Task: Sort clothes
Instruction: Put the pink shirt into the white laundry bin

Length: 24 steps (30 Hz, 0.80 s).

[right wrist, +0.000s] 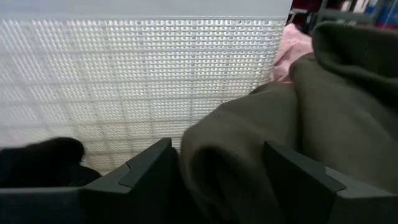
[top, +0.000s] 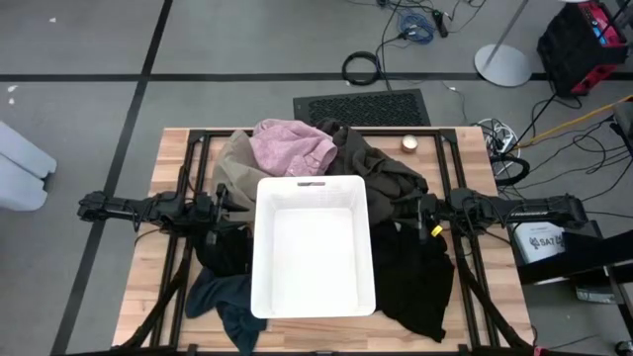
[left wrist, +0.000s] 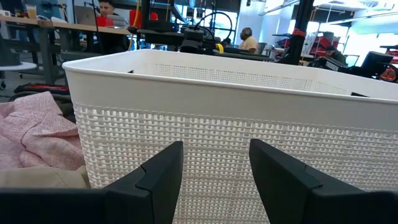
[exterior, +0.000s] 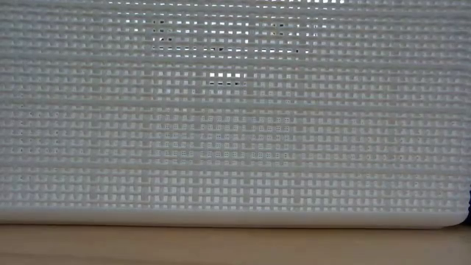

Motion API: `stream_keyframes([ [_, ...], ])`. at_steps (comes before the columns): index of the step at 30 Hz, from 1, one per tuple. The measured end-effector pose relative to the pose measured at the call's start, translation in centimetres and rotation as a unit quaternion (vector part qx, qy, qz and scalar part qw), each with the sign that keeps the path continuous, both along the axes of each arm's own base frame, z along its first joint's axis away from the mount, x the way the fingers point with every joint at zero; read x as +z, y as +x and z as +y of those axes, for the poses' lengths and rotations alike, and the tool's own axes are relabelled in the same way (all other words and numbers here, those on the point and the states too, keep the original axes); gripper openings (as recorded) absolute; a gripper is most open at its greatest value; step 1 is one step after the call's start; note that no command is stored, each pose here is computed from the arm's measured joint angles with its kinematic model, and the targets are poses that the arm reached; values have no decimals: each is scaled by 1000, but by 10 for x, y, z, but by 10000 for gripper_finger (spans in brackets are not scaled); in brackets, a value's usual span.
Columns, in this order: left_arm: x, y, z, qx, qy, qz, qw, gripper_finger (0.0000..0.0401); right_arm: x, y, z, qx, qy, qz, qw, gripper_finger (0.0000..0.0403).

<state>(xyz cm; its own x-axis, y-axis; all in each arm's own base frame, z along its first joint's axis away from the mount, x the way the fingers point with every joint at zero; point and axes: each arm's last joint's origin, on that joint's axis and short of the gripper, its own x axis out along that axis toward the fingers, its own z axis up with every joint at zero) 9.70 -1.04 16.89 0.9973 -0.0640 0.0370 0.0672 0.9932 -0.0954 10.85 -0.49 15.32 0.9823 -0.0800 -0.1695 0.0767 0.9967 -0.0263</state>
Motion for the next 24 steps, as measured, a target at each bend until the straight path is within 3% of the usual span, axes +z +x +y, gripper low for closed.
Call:
stream_keyframes([
  [9, 0, 0, 0, 0, 1, 0, 1000, 194, 0, 0, 0, 1, -10, 1, 1000, 242],
  [12, 0, 0, 0, 1, 29, -4, 1000, 194, 0, 0, 0, 1, -10, 0, 1000, 242],
  [17, 14, -2, 0, 8, 64, -78, 995, 194, 3, 0, 0, -2, 10, -14, 1000, 242],
  [21, 23, -4, 0, 7, 28, -123, 992, 194, 11, 1, 0, -10, 100, -67, 993, 242],
  [24, 25, -4, 1, 2, -4, -130, 991, 194, 23, 1, 0, -10, 188, -135, 973, 242],
])
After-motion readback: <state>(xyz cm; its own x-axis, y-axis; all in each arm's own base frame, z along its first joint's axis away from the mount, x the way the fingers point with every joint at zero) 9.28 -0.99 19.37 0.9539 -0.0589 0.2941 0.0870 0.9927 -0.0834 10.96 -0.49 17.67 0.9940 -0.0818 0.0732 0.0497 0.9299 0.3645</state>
